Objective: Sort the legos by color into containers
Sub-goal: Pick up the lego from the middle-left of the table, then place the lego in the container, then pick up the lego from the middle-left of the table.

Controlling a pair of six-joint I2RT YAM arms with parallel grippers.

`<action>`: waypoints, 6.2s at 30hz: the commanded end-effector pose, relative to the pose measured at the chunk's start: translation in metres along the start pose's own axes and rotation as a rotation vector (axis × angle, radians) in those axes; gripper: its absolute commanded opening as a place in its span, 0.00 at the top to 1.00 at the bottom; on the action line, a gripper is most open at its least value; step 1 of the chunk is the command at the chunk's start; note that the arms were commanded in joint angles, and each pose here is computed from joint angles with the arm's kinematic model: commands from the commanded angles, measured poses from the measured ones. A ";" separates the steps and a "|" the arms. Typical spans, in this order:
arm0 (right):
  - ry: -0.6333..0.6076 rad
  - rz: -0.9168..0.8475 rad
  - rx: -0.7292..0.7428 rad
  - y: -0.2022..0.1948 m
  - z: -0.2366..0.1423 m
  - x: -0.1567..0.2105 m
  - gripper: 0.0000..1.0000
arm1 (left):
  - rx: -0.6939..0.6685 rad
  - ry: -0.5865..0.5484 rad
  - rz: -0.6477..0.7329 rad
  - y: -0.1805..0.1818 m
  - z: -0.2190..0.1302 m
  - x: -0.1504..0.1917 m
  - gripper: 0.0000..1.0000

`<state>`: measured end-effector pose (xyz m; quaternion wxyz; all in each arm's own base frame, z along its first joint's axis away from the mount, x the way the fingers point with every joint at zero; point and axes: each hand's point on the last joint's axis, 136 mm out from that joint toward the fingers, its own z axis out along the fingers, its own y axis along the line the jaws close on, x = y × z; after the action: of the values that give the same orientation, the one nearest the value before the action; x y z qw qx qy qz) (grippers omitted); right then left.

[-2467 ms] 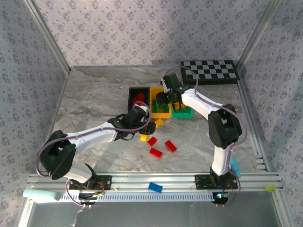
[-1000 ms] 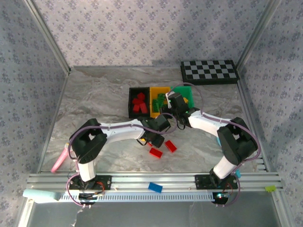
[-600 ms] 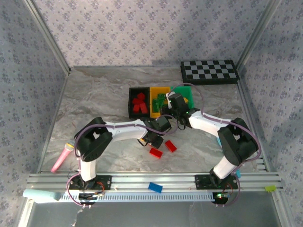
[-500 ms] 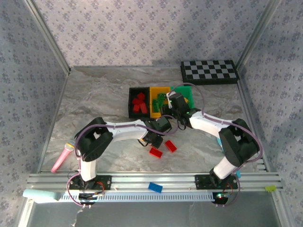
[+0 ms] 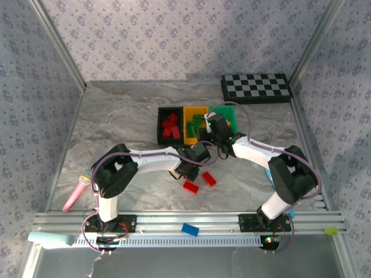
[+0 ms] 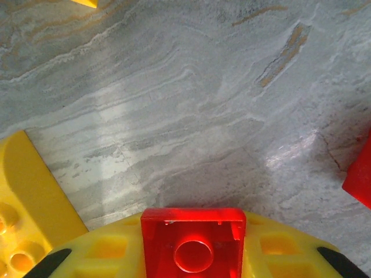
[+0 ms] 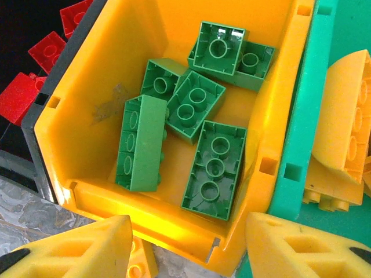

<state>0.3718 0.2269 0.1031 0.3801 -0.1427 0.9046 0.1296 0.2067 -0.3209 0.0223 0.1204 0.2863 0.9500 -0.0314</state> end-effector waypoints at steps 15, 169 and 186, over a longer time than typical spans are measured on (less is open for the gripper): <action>-0.034 0.026 0.018 -0.007 -0.007 -0.007 0.45 | 0.026 -0.164 -0.034 0.000 -0.033 -0.027 0.74; -0.114 0.228 0.131 -0.074 -0.025 -0.002 0.43 | 0.241 -0.072 0.340 -0.108 -0.031 -0.023 0.19; -0.113 0.230 0.124 -0.072 -0.026 -0.003 0.43 | 0.323 -0.001 0.408 -0.125 -0.030 -0.012 0.09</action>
<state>0.3816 0.1529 0.1060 0.4122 -0.0177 0.9032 0.1183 0.1497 -0.4205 0.0493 0.0864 0.4626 0.8688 -0.1541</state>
